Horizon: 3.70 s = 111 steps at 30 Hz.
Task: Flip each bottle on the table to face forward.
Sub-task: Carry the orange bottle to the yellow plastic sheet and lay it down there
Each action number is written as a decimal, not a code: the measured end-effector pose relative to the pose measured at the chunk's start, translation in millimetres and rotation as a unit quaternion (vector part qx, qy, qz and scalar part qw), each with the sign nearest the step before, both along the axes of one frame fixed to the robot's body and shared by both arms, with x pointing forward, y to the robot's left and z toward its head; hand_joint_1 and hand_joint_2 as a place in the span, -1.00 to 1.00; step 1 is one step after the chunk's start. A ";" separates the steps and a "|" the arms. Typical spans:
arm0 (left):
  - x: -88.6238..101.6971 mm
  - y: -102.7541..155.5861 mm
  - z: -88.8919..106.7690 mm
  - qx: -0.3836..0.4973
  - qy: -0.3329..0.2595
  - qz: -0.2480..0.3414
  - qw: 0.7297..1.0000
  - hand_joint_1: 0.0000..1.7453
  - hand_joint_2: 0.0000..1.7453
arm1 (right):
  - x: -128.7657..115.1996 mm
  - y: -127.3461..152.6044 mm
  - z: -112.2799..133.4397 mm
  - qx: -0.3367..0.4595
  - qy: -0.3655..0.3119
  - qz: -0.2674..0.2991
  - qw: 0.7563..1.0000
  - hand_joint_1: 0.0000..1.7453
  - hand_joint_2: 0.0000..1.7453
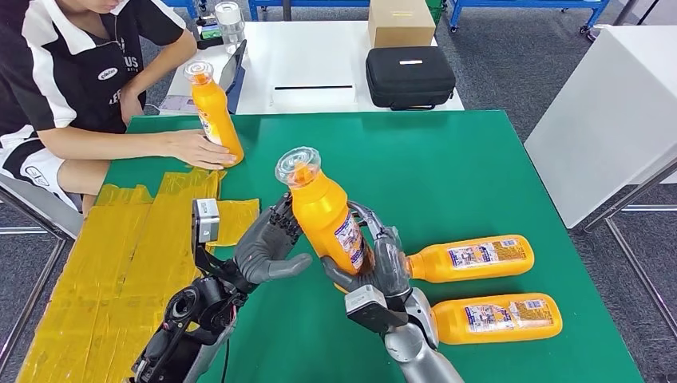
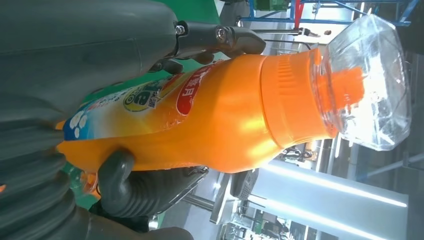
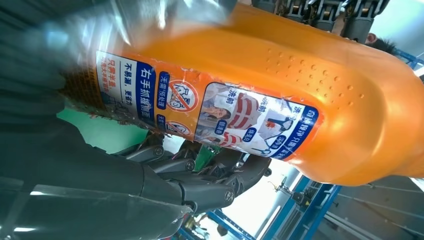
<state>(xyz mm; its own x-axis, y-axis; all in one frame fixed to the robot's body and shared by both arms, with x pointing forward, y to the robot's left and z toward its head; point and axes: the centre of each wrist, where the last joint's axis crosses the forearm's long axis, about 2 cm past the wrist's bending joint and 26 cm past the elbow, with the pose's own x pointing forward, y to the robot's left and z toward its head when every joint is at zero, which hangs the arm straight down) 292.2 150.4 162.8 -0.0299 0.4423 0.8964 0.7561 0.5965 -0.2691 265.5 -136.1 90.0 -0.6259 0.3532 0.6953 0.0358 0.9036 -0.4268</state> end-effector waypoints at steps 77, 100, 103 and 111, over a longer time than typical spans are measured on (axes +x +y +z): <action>16.9 -8.7 -29.9 -0.011 0.089 0.103 0.991 1.00 1.00 | -14.6 26.4 -8.2 -0.052 0.010 0.062 0.997 -1.00 1.00; 38.0 37.4 -7.2 0.157 -0.158 0.525 0.821 1.00 1.00 | -28.5 5.7 24.6 -0.002 -0.060 0.001 0.998 -1.00 1.00; 35.8 48.7 8.6 0.240 -0.334 0.594 0.691 1.00 1.00 | -28.5 -2.7 26.9 0.011 -0.058 -0.017 0.998 -1.00 1.00; 27.9 87.3 45.6 0.463 -0.503 0.602 0.411 1.00 1.00 | -24.1 -16.2 32.9 0.037 -0.063 -0.052 0.996 -1.00 1.00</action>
